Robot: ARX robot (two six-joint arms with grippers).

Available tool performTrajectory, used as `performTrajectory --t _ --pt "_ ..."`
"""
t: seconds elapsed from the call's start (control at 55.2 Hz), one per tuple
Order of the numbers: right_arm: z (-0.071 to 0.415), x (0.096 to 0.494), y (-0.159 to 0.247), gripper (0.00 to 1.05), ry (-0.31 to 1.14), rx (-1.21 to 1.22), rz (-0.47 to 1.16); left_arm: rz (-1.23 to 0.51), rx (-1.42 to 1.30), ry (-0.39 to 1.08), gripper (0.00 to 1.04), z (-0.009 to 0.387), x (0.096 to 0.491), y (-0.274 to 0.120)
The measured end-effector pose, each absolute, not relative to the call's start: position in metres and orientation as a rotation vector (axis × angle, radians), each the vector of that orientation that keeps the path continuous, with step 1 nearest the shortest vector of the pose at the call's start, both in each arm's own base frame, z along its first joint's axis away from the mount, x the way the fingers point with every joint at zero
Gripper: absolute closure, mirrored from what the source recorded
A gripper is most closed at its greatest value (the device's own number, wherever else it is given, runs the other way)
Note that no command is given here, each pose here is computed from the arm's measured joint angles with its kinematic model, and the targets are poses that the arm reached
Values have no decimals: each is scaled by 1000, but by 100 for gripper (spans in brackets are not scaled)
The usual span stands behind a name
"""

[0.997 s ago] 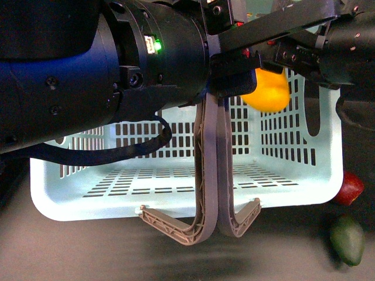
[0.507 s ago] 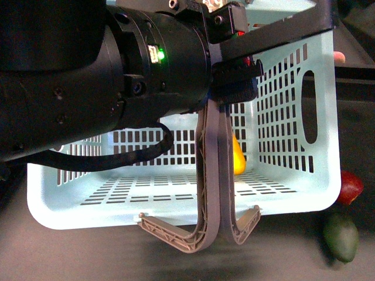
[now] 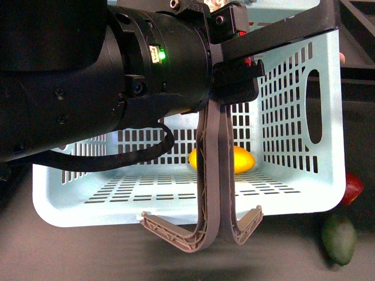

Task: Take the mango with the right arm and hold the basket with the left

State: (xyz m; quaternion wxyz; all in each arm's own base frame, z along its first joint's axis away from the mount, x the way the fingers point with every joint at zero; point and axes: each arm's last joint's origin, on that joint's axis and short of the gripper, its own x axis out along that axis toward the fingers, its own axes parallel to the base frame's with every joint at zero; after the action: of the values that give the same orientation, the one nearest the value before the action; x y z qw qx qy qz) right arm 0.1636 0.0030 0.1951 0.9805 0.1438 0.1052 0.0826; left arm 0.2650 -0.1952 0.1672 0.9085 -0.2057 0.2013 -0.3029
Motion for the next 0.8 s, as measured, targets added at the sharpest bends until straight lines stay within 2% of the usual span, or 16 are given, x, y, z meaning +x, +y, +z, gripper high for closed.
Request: performTrajectory --t 0.127,0.362,0.453,0.507,0.797 --pt "194 148 2 8 209 278 114 -624 -424 415 99 167 265 -195" --pt "194 148 2 8 198 269 108 -623 -423 414 99 167 265 -195" --pt "190 145 0 23 53 142 13 -624 -425 415 99 167 265 -195" --pt "189 142 0 32 17 88 -2 -624 -424 415 99 167 265 -195" --pt "180 130 0 78 6 12 -2 -623 -424 415 99 167 265 -195"
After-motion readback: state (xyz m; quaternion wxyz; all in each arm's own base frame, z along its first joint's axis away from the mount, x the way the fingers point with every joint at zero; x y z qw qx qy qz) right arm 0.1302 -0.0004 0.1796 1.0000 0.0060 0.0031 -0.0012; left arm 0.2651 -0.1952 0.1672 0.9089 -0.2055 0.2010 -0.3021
